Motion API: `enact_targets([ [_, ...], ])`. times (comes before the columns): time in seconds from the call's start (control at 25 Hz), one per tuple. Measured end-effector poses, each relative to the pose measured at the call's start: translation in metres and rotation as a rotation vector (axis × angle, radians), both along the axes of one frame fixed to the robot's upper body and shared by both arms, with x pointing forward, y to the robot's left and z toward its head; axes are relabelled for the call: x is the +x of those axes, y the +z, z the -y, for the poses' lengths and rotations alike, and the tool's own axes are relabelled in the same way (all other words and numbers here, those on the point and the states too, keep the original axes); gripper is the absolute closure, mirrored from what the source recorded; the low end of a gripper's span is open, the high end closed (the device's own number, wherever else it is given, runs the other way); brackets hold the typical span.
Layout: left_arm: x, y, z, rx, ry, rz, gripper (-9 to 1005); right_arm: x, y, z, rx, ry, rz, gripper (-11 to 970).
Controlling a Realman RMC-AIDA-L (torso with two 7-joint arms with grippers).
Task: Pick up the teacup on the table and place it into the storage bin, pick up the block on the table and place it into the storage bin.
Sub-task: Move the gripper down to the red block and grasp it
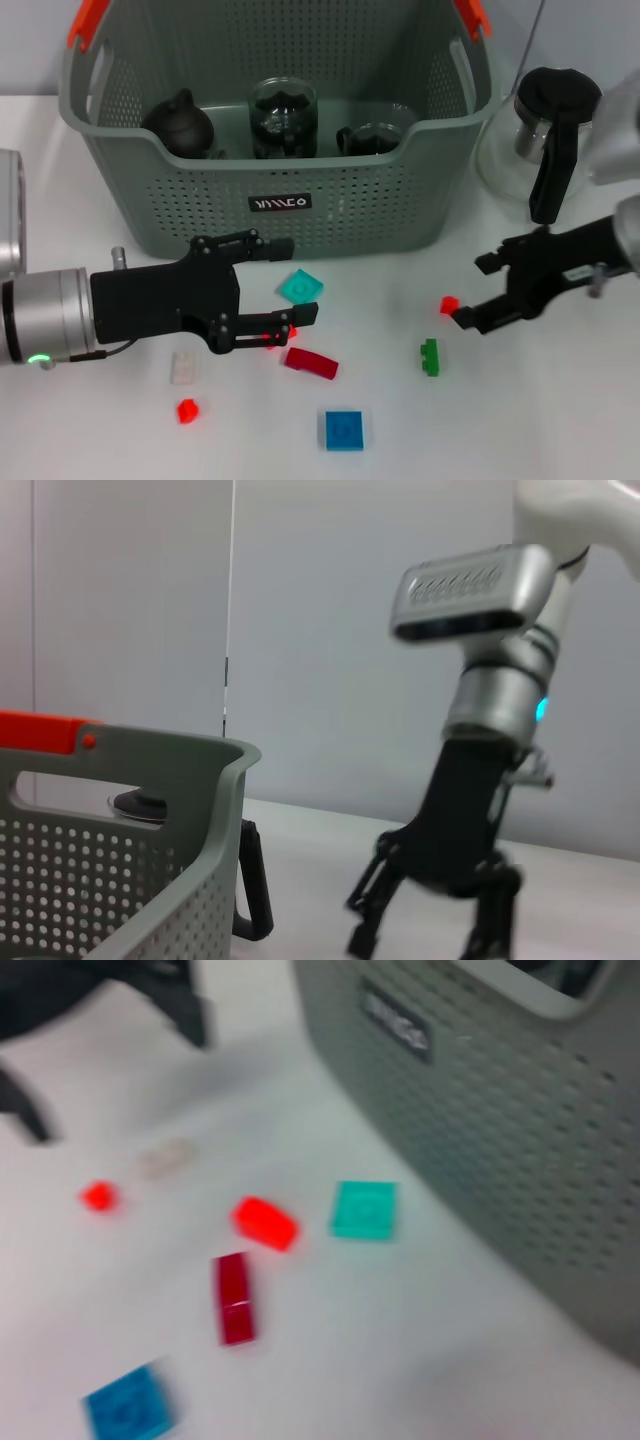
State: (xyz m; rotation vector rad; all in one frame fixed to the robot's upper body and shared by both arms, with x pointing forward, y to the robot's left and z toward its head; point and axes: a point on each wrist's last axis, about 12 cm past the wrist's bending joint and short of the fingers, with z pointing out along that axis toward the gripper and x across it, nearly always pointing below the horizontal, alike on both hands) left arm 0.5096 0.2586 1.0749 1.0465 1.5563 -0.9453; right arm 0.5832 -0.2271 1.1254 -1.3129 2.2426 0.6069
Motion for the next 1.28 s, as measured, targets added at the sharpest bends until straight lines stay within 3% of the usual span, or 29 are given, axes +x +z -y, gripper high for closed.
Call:
enact_targets([
  [0.2,-0.001,-0.002,0.001,-0.006,-0.002,-0.01,249,0.016,-0.031,-0.019,-0.048,-0.013,0.031,65],
  [0.36,-0.002,-0.003,0.002,-0.009,-0.003,-0.011,249,0.022,-0.044,-0.026,-0.087,-0.03,0.051,86],
  [0.72,-0.001,-0.002,0.002,-0.012,-0.002,-0.009,251,0.023,-0.047,-0.028,-0.096,-0.03,0.053,131],
  [1.2,0.0,-0.001,0.003,-0.011,-0.005,-0.004,253,0.018,-0.051,-0.031,-0.099,-0.012,0.027,363],
  [1.28,0.0,-0.001,0.003,-0.011,-0.005,-0.004,253,0.018,-0.051,-0.031,-0.1,-0.008,0.023,447],
])
